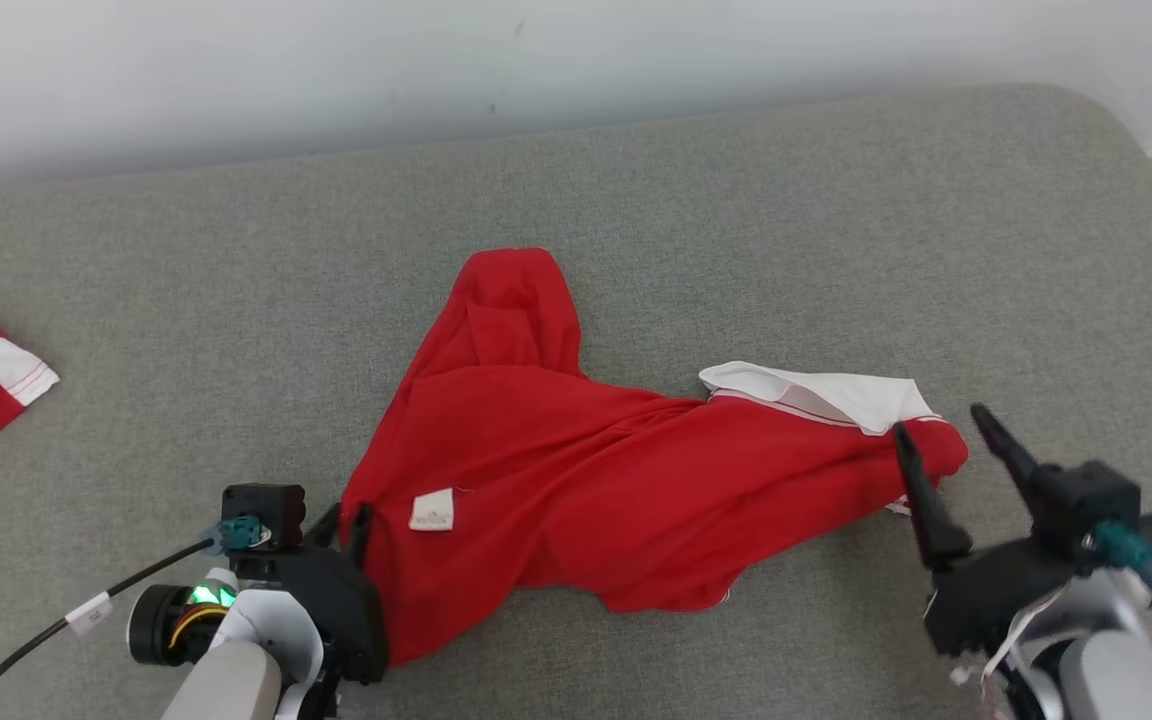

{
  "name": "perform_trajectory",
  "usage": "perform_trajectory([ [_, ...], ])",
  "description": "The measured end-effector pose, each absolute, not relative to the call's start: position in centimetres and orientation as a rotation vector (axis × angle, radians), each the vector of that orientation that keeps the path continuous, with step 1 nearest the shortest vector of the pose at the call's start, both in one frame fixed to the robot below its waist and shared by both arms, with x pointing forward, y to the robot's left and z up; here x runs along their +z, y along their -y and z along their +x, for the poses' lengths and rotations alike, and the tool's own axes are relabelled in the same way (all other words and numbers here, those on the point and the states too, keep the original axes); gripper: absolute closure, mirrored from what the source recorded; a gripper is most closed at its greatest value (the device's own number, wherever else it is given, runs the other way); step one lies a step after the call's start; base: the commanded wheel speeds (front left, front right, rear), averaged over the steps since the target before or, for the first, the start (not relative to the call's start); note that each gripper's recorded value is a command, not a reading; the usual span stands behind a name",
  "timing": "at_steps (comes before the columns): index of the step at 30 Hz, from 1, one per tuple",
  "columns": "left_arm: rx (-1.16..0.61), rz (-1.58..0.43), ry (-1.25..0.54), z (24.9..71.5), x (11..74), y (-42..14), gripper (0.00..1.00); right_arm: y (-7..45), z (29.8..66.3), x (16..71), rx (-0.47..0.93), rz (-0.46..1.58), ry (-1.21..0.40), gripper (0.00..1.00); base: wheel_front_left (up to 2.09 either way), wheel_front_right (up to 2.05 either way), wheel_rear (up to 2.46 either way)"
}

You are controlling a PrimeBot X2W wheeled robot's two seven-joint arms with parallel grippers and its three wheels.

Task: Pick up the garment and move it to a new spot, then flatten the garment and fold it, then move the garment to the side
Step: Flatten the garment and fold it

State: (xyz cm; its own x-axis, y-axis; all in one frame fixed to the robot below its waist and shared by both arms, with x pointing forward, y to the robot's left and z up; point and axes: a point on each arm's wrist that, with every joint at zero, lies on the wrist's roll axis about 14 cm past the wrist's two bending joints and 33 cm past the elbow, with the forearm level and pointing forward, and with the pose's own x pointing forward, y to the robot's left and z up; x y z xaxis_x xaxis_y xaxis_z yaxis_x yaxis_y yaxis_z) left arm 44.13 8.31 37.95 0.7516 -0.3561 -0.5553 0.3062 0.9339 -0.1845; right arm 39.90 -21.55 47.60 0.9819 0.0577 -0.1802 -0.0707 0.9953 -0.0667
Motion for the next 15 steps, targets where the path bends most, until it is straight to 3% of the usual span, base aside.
perform_trajectory([
  [4, -0.372, -0.081, -0.626, 44.1, 37.8, -8.0, 1.00, 22.7, 41.3, 48.1, 0.065, -0.131, -0.219, 0.00, 0.00, 0.00, 0.00],
  [8, -0.369, -0.088, -0.620, 44.0, 37.7, -7.9, 1.00, 23.6, 42.1, 46.5, 0.077, -0.201, -0.363, 0.00, 0.00, 0.00, 0.00],
  [15, -0.357, -0.117, -0.609, 43.9, 37.7, -8.0, 1.00, 22.1, 43.0, 43.8, 0.159, -0.247, -0.511, 0.00, 0.00, 0.00, 0.00],
])
